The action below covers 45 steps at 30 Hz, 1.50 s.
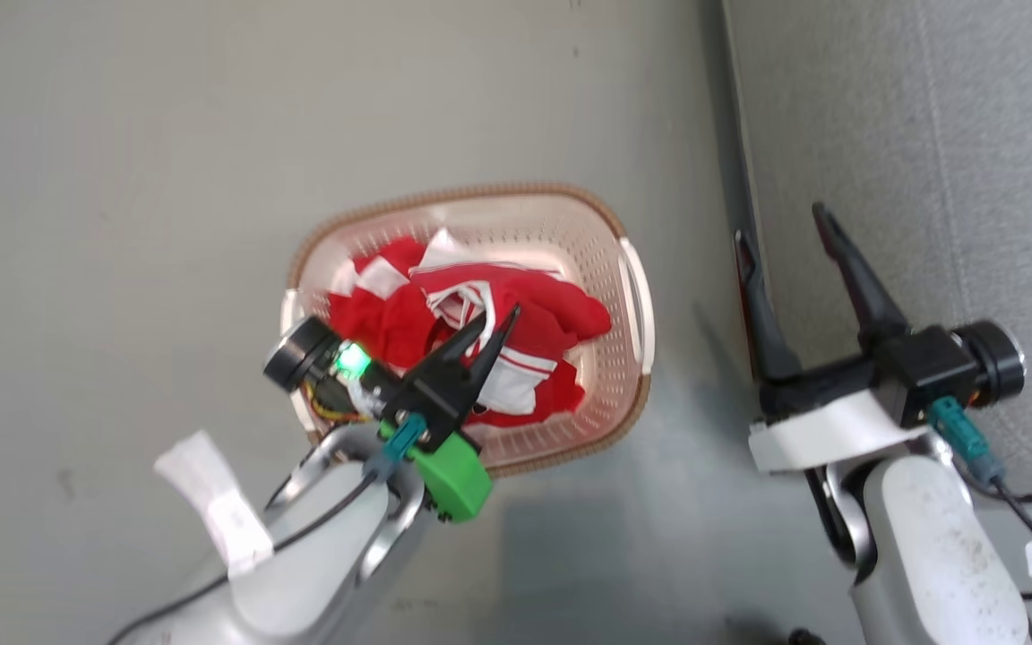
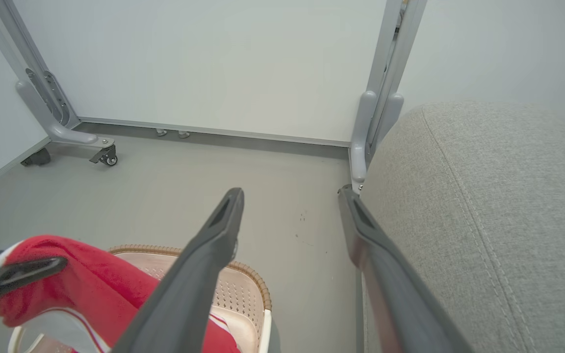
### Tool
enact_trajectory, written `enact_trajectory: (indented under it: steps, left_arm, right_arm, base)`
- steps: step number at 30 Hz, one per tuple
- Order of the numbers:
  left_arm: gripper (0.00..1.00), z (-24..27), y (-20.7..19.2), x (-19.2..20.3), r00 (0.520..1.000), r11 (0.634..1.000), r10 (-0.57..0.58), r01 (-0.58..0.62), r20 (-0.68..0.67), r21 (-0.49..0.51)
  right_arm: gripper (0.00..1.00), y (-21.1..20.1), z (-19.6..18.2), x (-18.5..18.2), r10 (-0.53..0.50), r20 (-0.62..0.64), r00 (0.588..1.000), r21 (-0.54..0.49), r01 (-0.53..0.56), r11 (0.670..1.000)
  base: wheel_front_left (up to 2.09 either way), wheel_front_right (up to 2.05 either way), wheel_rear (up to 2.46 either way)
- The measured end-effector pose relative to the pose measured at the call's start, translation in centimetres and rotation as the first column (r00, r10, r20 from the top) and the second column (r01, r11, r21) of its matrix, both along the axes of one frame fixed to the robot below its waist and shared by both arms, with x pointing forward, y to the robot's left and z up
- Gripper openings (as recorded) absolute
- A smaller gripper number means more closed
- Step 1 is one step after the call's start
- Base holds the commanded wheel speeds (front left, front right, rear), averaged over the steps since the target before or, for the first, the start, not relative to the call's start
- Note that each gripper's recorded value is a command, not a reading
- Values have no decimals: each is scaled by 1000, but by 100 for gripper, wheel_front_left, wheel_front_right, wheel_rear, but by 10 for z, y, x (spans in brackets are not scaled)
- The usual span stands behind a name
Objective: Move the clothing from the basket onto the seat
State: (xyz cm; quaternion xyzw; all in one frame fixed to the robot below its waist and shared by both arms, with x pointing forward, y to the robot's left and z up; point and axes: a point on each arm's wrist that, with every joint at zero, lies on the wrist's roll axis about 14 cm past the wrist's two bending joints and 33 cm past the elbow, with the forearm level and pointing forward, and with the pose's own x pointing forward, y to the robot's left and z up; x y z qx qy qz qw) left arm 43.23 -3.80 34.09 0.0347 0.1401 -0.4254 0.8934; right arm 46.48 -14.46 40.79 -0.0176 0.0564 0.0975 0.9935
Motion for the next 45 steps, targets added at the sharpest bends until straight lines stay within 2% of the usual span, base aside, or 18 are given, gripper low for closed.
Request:
enact_trajectory:
  steps: [6,15,23,33,42,45]
  left_arm:
    - [0,71,19,-12,980,986,152,-141,125,-89]
    - [0,156,42,-42,914,955,278,-231,297,-186]
    - [0,224,54,-62,825,938,327,-225,460,-262]
    - [0,286,60,-81,722,920,368,-191,586,-343]
    - [0,307,56,-90,689,918,365,-153,626,-367]
    - [0,308,54,-92,691,920,355,-140,629,-366]
  right_arm:
    - [100,4,30,-31,5,34,999,9,-5,1000]
    - [100,15,63,-83,31,90,995,22,-33,999]
    - [100,25,92,-110,55,170,984,33,-62,998]
    - [100,38,111,-126,87,230,969,49,-101,994]
    - [100,40,116,-133,92,247,965,51,-108,993]
    - [100,49,125,-134,106,268,958,99,-137,986]
  base:
    - [0,0,0]
    - [0,0,0]
    - [0,0,0]
    - [0,0,0]
    - [0,0,0]
    - [0,0,0]
